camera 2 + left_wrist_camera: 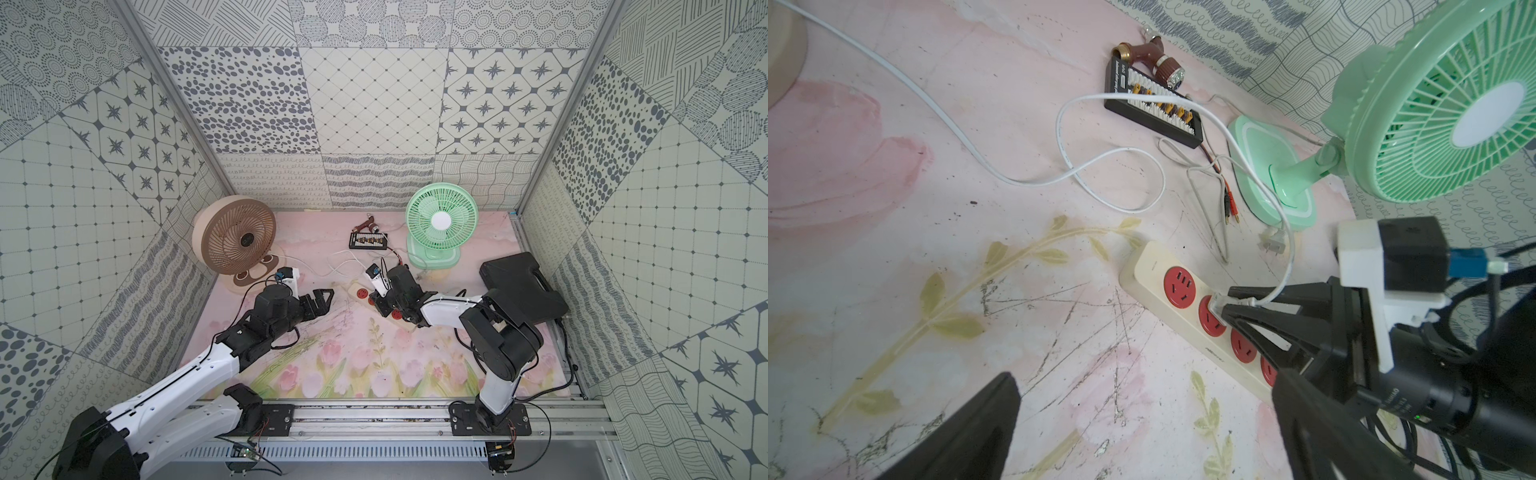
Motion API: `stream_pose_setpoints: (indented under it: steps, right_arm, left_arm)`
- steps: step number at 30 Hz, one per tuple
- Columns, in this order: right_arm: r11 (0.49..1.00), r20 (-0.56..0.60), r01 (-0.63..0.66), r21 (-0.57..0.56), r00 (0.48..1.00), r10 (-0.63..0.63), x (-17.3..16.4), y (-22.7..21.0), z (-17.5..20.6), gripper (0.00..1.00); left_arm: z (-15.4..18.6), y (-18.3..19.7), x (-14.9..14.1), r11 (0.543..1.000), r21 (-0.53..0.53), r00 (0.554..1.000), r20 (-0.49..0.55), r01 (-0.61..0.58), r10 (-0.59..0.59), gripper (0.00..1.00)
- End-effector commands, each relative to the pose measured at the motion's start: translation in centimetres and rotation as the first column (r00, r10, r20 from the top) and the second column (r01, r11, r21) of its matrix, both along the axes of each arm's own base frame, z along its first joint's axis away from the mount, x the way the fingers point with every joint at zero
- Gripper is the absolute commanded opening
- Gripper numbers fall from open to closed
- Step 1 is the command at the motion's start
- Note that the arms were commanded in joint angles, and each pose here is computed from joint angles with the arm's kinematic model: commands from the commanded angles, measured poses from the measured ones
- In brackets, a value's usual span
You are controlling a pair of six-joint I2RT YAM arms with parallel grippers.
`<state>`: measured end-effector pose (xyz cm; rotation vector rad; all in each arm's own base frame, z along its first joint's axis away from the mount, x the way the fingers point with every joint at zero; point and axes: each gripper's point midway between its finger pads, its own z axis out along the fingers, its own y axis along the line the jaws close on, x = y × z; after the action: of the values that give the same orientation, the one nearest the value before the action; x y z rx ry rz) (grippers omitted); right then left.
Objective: Plug the desk fan into the power strip
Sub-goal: Insert the plug into the socket.
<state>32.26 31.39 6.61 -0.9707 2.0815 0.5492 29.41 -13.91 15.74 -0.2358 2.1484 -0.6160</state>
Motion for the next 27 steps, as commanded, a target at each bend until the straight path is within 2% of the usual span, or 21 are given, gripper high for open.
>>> stream_pose_setpoints:
  steps: [1, 8, 18, 19, 23, 24, 27]
  right_arm:
    - [0.99, -0.28, -0.017, -0.137, 0.96, -0.023, -5.4, -3.3, -6.4, 0.06]
    - [0.995, -0.254, 0.023, -0.101, 0.966, -0.048, -4.4, -2.8, -3.6, 0.31]
    - [0.994, -0.179, 0.106, 0.008, 0.978, -0.103, -4.1, -3.1, 3.5, 0.56]
    - [0.993, -0.173, 0.116, 0.013, 0.979, -0.112, -4.3, -3.5, 3.9, 0.61]
    - [0.99, -0.16, 0.14, 0.028, 0.978, -0.134, -5.5, -5.1, 4.6, 0.92]
    - [0.99, -0.168, 0.14, 0.027, 0.977, -0.134, -5.9, -5.5, 4.4, 0.96]
    - [0.98, -0.186, 0.199, 0.008, 0.963, -0.194, -6.0, -7.0, 3.2, 0.97]
  left_arm:
    - [0.3, 0.0, 0.2, 1.0, 0.009, 1.0, 0.026, 0.009, -0.009, 0.99]
    - [0.3, -0.1, 0.2, 1.0, 0.007, 1.0, 0.026, 0.011, -0.011, 0.99]
    - [0.5, 0.0, 0.0, 1.0, 0.0, 0.999, 0.032, 0.011, -0.011, 0.99]
    - [0.6, 0.0, 0.0, 1.0, -0.002, 0.999, 0.034, 0.011, -0.011, 0.99]
    - [0.5, -0.2, 0.0, 1.0, -0.01, 1.0, 0.027, 0.015, -0.014, 0.99]
    - [0.4, -0.2, 0.0, 1.0, -0.012, 1.0, 0.026, 0.015, -0.014, 0.99]
    - [0.4, -0.4, 0.0, 1.0, -0.02, 1.0, 0.022, 0.02, -0.02, 1.0]
